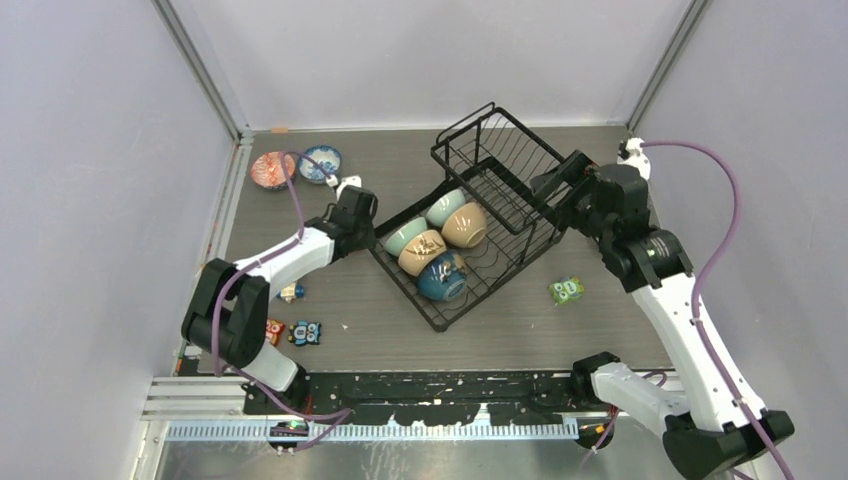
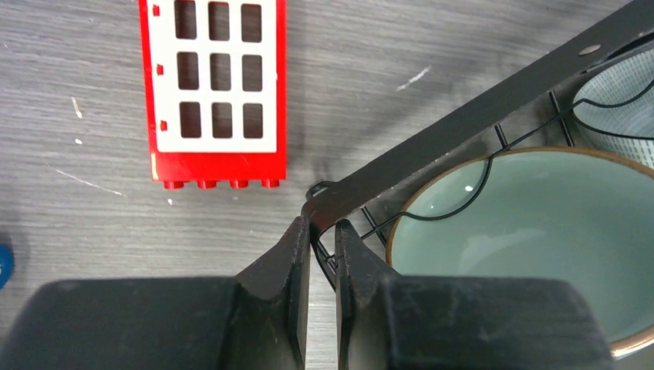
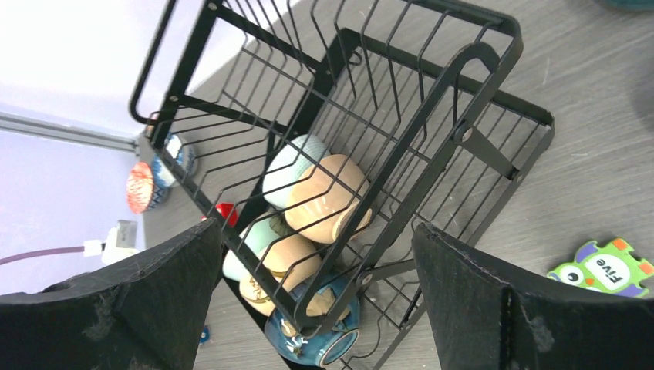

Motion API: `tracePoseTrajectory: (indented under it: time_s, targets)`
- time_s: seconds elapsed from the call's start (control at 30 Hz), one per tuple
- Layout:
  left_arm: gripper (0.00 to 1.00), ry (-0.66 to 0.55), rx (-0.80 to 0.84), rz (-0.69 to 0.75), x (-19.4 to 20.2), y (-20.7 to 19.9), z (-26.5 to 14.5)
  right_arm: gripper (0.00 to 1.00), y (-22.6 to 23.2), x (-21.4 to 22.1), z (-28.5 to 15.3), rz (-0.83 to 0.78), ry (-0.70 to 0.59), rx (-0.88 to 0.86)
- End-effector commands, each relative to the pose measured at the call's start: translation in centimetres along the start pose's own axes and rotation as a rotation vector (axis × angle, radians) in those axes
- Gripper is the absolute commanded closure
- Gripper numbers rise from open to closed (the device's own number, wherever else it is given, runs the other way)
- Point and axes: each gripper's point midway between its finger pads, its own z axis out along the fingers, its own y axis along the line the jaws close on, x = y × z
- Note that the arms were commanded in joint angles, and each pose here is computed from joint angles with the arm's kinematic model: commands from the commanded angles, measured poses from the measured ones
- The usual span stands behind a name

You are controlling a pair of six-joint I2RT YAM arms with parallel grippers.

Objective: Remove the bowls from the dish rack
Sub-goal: Adjust the dish rack at the center of the board.

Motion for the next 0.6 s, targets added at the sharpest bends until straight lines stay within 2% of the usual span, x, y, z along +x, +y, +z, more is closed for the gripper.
tracePoseTrajectory:
  time_s: [0.0,0.33,0.57]
  targets:
    - [1.0,-0.063,0.194,-0.004,-0.9,-5.4,-3.2,0.03,-0.1,-1.6,-0.4,-0.038,-0.037,0.044]
    - [1.0,-0.062,0.183,-0.002,0.5,-5.3,-3.6,0.03,-3.1,-2.6,-3.9,-0.093,-0.101,0.129]
    - [1.0,-0.056,0.185,-0.018,1.6,-4.6,-4.2,0.02,-2.7,-1.0,-2.4,-0.055,-0.054,0.091]
